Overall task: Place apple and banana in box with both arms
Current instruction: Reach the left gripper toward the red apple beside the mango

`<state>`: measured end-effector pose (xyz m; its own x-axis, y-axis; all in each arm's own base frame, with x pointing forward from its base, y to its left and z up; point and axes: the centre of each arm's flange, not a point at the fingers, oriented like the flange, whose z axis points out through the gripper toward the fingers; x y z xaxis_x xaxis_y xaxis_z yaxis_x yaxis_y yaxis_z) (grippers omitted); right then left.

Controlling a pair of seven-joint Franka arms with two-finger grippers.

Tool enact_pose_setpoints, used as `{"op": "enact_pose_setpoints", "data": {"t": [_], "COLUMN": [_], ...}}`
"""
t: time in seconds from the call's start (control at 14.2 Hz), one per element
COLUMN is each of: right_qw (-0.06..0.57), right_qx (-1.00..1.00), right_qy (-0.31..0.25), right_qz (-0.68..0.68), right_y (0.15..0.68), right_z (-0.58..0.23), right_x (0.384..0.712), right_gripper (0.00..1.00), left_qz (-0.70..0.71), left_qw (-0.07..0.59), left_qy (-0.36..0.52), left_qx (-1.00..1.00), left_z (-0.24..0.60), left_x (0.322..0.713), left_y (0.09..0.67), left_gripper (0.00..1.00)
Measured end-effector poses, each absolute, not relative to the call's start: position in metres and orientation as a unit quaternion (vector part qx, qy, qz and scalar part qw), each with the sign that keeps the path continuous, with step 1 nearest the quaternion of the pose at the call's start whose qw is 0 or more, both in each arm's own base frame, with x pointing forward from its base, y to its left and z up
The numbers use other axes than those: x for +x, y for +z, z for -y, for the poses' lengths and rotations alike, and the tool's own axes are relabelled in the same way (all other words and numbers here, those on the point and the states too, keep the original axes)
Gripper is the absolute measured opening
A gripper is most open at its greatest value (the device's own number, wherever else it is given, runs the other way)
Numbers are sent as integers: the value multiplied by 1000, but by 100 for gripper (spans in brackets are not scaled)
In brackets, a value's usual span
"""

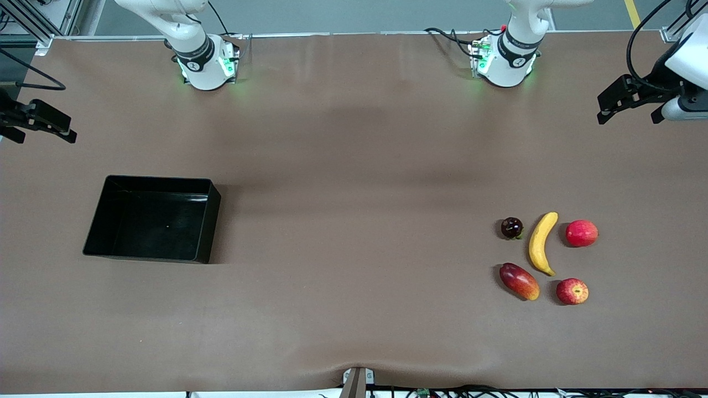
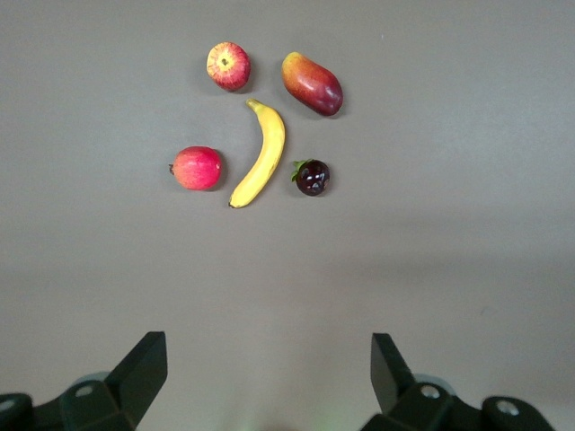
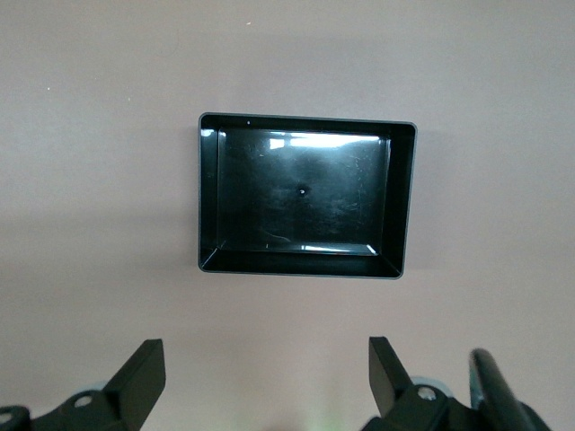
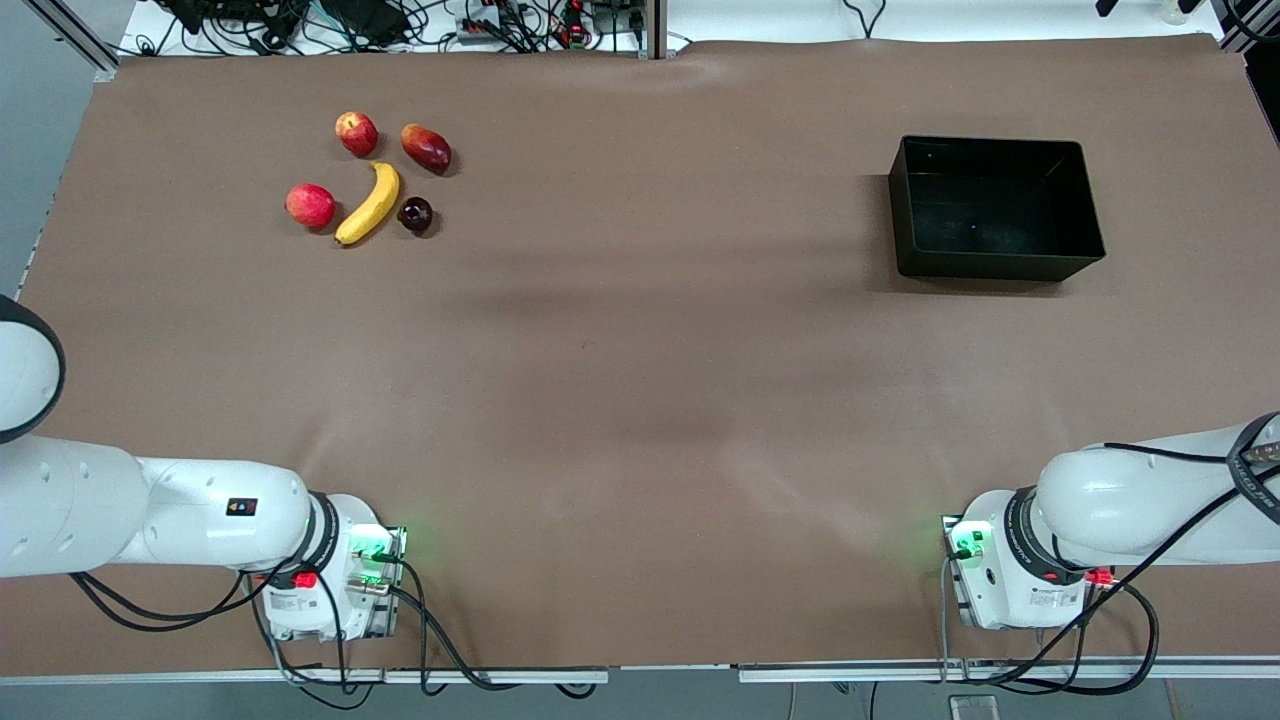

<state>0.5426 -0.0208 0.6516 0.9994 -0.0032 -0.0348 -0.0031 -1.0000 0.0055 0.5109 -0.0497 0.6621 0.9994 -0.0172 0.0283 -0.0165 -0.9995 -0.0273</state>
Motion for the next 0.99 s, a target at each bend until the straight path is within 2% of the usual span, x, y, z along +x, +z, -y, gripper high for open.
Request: {"op": "enact_pose_setpoints", "data": {"t": [0.49, 0.99], "right_qw": [-13, -14], "right_qx": [1000, 999], "right_qy": [-17, -29], "right_qz": [3, 15], "right_y": [652, 636], "right_z": [20, 35], "right_x": [543, 551], "right_gripper": [100, 100], "left_qz": [-2, 28], "left_qw": [13, 18], "left_qy": [-2, 2], "left_qx": [-1000, -999], "left_z": [43, 2], "left_x": [524, 621], "left_y": [648, 533], "left_gripper": [100, 100]}}
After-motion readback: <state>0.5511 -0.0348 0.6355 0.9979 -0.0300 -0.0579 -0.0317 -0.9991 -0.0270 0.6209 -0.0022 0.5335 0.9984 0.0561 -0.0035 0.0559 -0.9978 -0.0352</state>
